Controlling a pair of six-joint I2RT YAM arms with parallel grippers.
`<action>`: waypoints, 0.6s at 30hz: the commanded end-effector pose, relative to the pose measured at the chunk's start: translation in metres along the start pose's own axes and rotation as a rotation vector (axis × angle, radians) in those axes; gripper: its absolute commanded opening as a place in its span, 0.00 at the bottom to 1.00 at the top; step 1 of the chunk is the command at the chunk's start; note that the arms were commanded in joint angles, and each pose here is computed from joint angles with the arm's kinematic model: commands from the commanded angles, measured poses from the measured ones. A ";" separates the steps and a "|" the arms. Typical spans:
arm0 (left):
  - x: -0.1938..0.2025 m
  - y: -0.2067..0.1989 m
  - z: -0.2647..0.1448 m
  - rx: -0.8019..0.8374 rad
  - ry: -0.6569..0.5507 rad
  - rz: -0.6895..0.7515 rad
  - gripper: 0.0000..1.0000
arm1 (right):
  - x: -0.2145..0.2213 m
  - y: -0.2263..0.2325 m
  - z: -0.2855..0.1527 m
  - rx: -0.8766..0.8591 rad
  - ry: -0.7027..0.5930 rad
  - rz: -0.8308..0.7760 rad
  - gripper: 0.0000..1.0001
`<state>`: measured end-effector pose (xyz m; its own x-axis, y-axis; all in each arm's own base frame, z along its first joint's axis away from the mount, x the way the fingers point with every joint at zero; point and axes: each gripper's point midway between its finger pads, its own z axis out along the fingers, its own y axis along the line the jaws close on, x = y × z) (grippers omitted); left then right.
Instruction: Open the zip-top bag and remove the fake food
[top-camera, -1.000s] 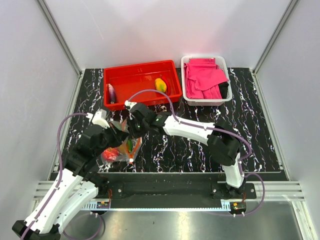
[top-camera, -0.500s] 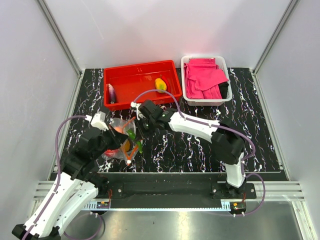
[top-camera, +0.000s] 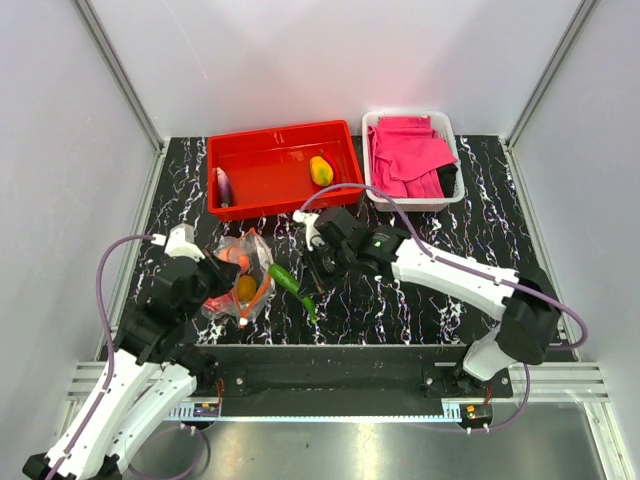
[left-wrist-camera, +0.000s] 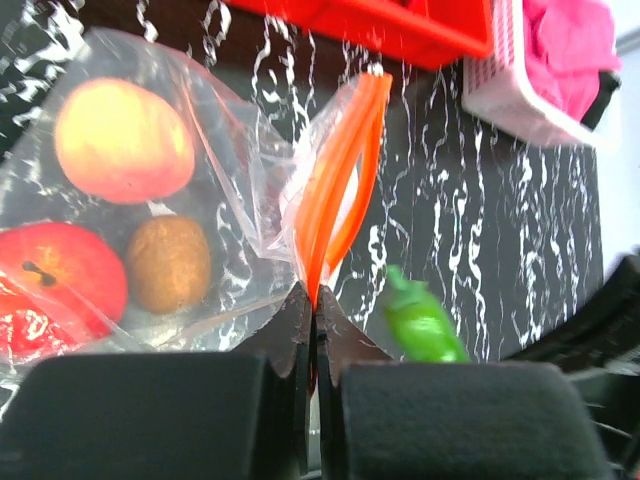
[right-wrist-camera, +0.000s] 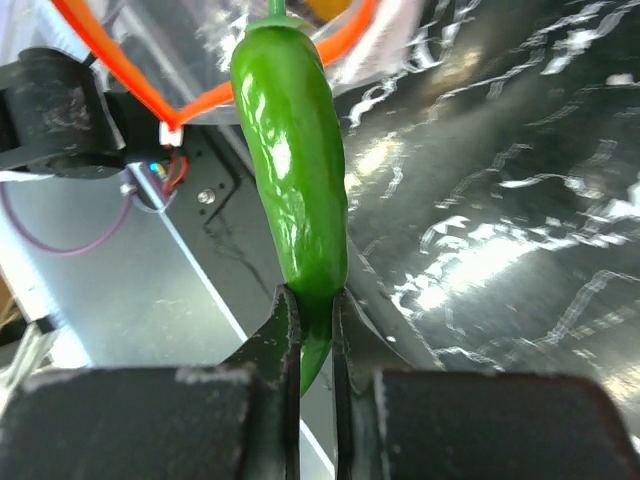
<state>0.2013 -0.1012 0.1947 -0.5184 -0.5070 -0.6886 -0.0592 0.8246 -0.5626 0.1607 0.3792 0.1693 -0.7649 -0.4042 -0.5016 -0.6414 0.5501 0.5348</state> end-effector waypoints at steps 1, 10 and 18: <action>-0.030 -0.006 -0.014 0.000 -0.119 -0.026 0.00 | -0.023 -0.015 -0.033 0.142 -0.123 -0.064 0.00; -0.028 -0.005 -0.016 0.007 -0.112 -0.011 0.00 | -0.133 -0.072 -0.076 0.430 -0.392 -0.080 0.00; -0.032 -0.011 -0.016 0.014 -0.104 0.022 0.00 | -0.222 -0.171 -0.090 0.776 -0.473 -0.114 0.00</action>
<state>0.1981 -0.0893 0.2030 -0.4801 -0.5123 -0.7121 -0.0800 0.8339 -0.5461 0.3699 0.3424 0.2435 -0.5596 -0.2016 -0.8038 -0.4830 0.8675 0.1187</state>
